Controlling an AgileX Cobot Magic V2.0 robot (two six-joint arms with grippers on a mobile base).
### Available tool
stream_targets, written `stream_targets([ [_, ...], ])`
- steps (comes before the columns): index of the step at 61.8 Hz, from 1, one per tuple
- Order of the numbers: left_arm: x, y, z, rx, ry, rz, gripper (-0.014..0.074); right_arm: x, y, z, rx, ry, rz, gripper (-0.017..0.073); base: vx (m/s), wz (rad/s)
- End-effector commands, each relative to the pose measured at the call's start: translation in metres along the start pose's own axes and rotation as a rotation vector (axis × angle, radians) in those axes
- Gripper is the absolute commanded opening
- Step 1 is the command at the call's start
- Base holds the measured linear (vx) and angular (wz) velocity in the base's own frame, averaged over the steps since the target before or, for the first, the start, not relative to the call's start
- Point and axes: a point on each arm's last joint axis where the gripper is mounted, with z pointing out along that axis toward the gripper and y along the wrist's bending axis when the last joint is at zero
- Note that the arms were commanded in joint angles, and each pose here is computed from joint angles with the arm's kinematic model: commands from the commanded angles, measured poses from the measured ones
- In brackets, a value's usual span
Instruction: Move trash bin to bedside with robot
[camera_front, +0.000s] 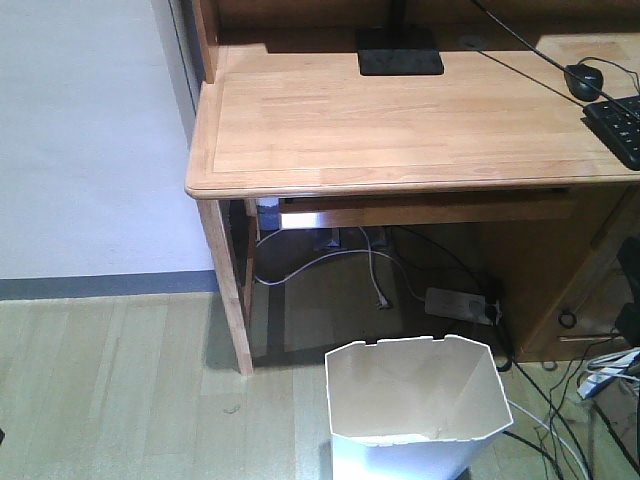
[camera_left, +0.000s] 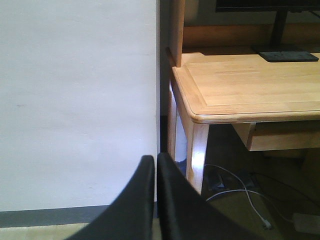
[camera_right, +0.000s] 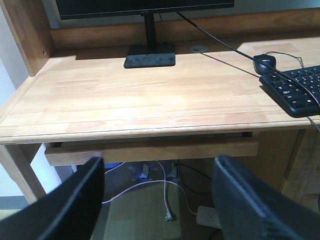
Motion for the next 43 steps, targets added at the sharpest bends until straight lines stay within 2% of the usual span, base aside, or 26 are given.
stream_targets([
  [1,-0.001,0.0,0.0,0.001,-0.067,-0.008,-0.0006,-0.018,0.0,-0.001,0.004,-0.109,-0.004,0.0469,0.0,0.0],
  [7,-0.001,0.0,0.0,0.001,-0.067,-0.008,-0.0006,-0.022,0.0,-0.002,0.002,-0.131,0.012,0.0469,0.0,0.0],
  [14,-0.001,0.0,0.0,0.001,-0.066,-0.008,-0.0006,-0.029,0.001,0.002,0.001,-0.094,-0.001,0.0469,0.0,0.0],
  [43,-0.001,0.0,0.0,0.001,-0.066,-0.008,-0.0006,-0.062,0.002,0.077,-0.007,0.352,-0.003,0.0469,0.0,0.0],
])
